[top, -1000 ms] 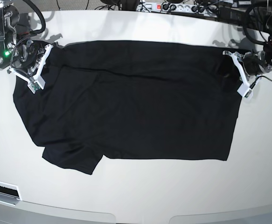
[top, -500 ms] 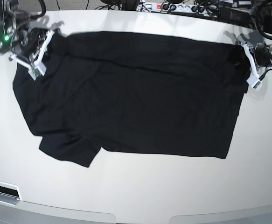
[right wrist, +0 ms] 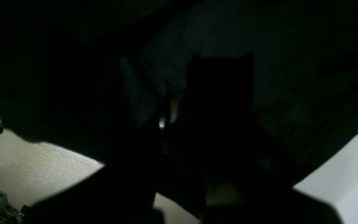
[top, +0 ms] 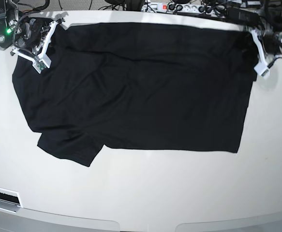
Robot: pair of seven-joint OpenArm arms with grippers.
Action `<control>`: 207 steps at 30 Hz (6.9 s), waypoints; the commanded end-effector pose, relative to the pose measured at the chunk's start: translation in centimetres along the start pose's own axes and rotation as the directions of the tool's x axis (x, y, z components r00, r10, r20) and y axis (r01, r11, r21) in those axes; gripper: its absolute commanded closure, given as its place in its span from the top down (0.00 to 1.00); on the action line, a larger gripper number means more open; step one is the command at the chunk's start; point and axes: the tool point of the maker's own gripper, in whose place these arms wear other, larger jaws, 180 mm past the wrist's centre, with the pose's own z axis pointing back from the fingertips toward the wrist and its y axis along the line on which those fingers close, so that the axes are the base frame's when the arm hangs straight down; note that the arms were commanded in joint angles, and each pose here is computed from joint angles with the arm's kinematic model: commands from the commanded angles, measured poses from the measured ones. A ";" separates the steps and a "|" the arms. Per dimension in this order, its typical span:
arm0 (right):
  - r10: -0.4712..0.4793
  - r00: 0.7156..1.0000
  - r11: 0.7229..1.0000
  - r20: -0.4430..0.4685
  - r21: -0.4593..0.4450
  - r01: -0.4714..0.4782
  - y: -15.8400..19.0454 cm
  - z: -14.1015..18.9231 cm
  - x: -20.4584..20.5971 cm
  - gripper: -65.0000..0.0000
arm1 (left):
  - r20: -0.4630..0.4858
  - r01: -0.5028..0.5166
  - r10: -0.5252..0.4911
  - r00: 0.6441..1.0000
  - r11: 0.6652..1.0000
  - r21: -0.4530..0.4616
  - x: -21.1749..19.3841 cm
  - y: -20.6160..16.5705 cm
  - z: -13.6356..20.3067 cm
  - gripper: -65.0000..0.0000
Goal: Layout the t-shirt on the table in an organized manner, then fold the t-shirt properly
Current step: 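Pull the black shirt's edge with both grippers toward the robot, then release the shirt with the left gripper and move it to the hem corner, then move the right gripper to the hem corner and grasp both hem corners, then lift the hem with both grippers and fold it over toward the collar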
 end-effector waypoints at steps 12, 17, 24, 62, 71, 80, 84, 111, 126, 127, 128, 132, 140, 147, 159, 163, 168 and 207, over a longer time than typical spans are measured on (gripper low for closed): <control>-0.013 0.986 0.991 -0.168 -0.132 -0.009 -2.3 0.4 -3.5 0.00 | 0.019 -0.035 0.033 0.999 0.986 0.164 0.3 4.7 4.3 0.00; -0.031 0.984 0.996 -0.176 -0.085 0.016 -1.4 0.3 -3.6 0.00 | 0.013 -0.042 0.041 0.999 0.987 0.157 -0.1 4.5 4.2 0.00; -0.032 0.973 0.998 -0.227 -0.058 0.019 -0.1 0.2 -6.0 0.00 | -0.009 -0.035 0.036 0.999 0.990 0.133 -1.2 3.9 4.1 0.00; -0.012 1.000 0.975 0.012 -0.221 0.014 -2.6 4.4 2.0 0.26 | 0.288 0.066 -0.111 0.951 0.984 0.164 12.0 3.7 7.7 0.51; -0.009 0.995 0.976 0.097 -0.215 0.029 -2.6 4.5 3.6 0.26 | 0.502 -0.062 -0.087 0.861 0.960 0.272 20.7 8.7 10.4 0.60; -0.001 0.992 0.976 0.126 -0.216 0.028 -2.6 4.5 4.1 0.26 | 0.639 -0.231 0.117 0.760 0.968 0.097 24.4 13.0 7.0 0.60; -0.005 0.992 0.975 0.126 -0.218 0.033 -2.6 4.5 4.1 0.26 | 0.680 -0.315 0.193 0.708 0.947 0.059 24.7 13.8 4.2 0.60; -0.041 0.966 0.957 0.254 -0.267 0.110 -4.4 5.6 7.3 0.26 | 0.721 -0.221 0.180 0.669 0.974 -0.037 30.8 7.2 -0.7 0.10; -0.145 0.831 0.837 0.538 -0.381 0.393 -17.6 10.2 18.7 0.49 | 0.662 -0.287 0.154 0.734 0.953 0.096 29.0 9.5 -1.7 0.00; -0.160 0.823 0.831 0.544 -0.376 0.410 -18.6 10.1 19.0 0.49 | 0.659 -0.288 0.156 0.736 0.953 0.096 28.8 9.4 -1.8 0.00; -0.176 0.813 0.823 0.556 -0.370 0.431 -19.6 10.1 19.3 0.49 | 0.657 -0.289 0.158 0.737 0.952 0.096 28.6 9.4 -1.9 0.00; -0.293 0.755 0.786 0.587 -0.302 0.540 -23.3 9.8 20.0 0.48 | 0.656 -0.292 0.162 0.737 0.952 0.093 28.4 9.4 -2.0 0.00; -0.620 0.551 0.729 0.559 0.151 0.667 -24.3 6.1 20.2 0.48 | 0.656 -0.291 0.162 0.737 0.952 0.093 28.4 9.4 -2.0 0.00; -0.771 0.377 0.590 0.514 0.353 0.726 -23.9 4.3 18.3 0.48 | 0.660 -0.284 0.161 0.734 0.955 0.083 28.6 9.2 -1.9 0.00; -0.776 0.385 0.595 0.500 0.375 0.711 -20.2 1.0 21.2 0.48 | 0.657 -0.277 0.159 0.737 0.958 0.078 28.6 9.1 -2.0 0.00; -0.778 0.390 0.601 0.492 0.404 0.689 -18.7 0.4 22.3 0.48 | 0.647 -0.269 0.160 0.745 0.960 0.072 28.5 8.9 -2.2 0.00; -0.733 0.427 0.667 0.530 0.435 0.605 -17.7 1.0 23.8 0.20 | 0.647 -0.270 0.160 0.745 0.960 0.073 28.5 8.9 -2.2 0.00; -0.314 0.671 0.948 0.671 0.260 0.184 -13.5 10.5 30.5 0.00 | 0.737 -0.140 0.118 0.666 0.990 -0.031 34.6 8.8 7.1 0.00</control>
